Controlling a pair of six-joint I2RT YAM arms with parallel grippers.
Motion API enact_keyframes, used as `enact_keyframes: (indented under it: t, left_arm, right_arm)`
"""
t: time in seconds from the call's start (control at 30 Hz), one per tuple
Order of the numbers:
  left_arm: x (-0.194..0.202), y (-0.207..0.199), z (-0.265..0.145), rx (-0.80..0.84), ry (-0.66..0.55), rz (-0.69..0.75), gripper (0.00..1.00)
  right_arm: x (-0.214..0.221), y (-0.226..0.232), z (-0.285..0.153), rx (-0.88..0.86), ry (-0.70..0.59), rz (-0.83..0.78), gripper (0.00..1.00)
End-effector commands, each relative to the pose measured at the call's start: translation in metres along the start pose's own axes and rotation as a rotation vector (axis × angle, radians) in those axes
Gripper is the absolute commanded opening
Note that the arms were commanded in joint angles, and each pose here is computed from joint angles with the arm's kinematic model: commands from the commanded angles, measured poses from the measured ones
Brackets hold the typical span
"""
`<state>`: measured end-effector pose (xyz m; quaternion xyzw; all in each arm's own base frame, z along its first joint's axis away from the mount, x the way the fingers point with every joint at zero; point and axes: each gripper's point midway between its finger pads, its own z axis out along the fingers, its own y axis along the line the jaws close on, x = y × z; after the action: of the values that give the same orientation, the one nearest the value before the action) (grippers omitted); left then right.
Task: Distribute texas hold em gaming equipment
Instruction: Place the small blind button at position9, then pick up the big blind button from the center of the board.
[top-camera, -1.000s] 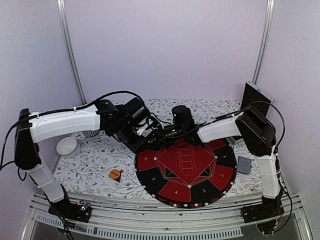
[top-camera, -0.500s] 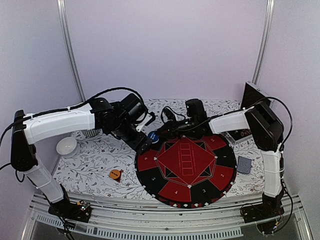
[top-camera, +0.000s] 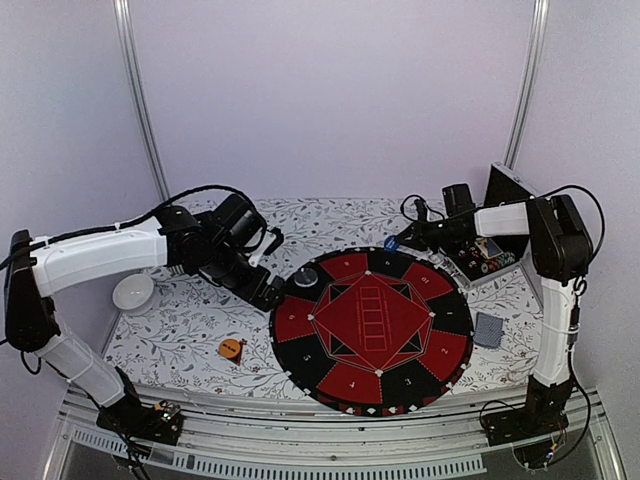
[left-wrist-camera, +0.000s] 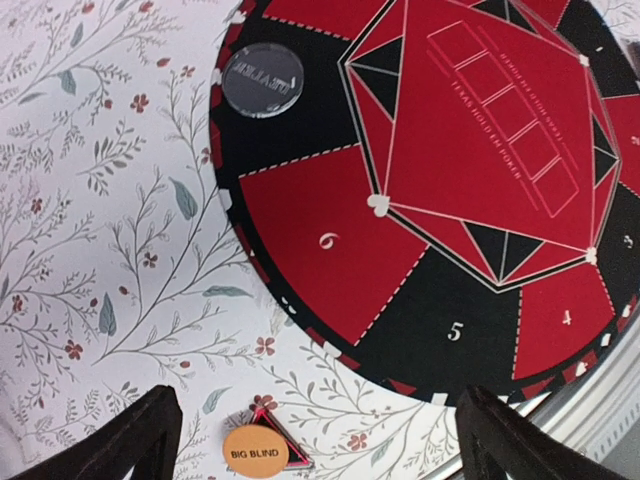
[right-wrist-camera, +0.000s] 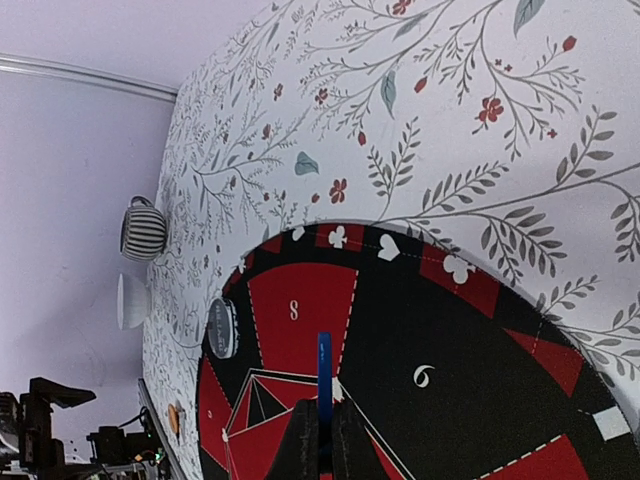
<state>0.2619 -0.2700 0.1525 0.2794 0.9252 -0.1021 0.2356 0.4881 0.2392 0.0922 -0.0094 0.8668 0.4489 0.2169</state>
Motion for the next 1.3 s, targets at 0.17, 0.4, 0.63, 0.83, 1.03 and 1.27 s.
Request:
enact_keyframes:
  t: [0.17, 0.4, 0.63, 0.83, 1.03, 1.27]
  left_arm:
    - [0.018, 0.008, 0.009, -0.002, 0.039, -0.058, 0.98]
    - [0.025, 0.013, 0.012, -0.015, 0.051, -0.063, 0.98]
    - [0.036, 0.015, 0.016, -0.012, 0.079, -0.087, 0.98]
    - [0.061, 0.028, 0.022, -0.046, 0.142, -0.165, 0.98]
    - [0.100, 0.052, 0.035, -0.096, 0.239, -0.288, 0.98]
    - [0.137, 0.060, 0.048, -0.143, 0.338, -0.334, 0.94]
  right_arm:
    - [0.034, -0.028, 0.024, 0.062, 0.136, 0.001, 0.01]
    - [0.039, -0.043, 0.020, 0.152, 0.146, -0.004, 0.03]
    - [0.027, -0.048, 0.009, 0.250, 0.113, -0.038, 0.24]
    - [0.008, -0.039, -0.010, 0.334, 0.075, -0.096, 0.36]
    - [-0.008, 0.011, -0.036, 0.335, 0.010, -0.220, 0.44]
    - [0.002, 0.054, -0.050, 0.303, 0.003, -0.319, 0.50]
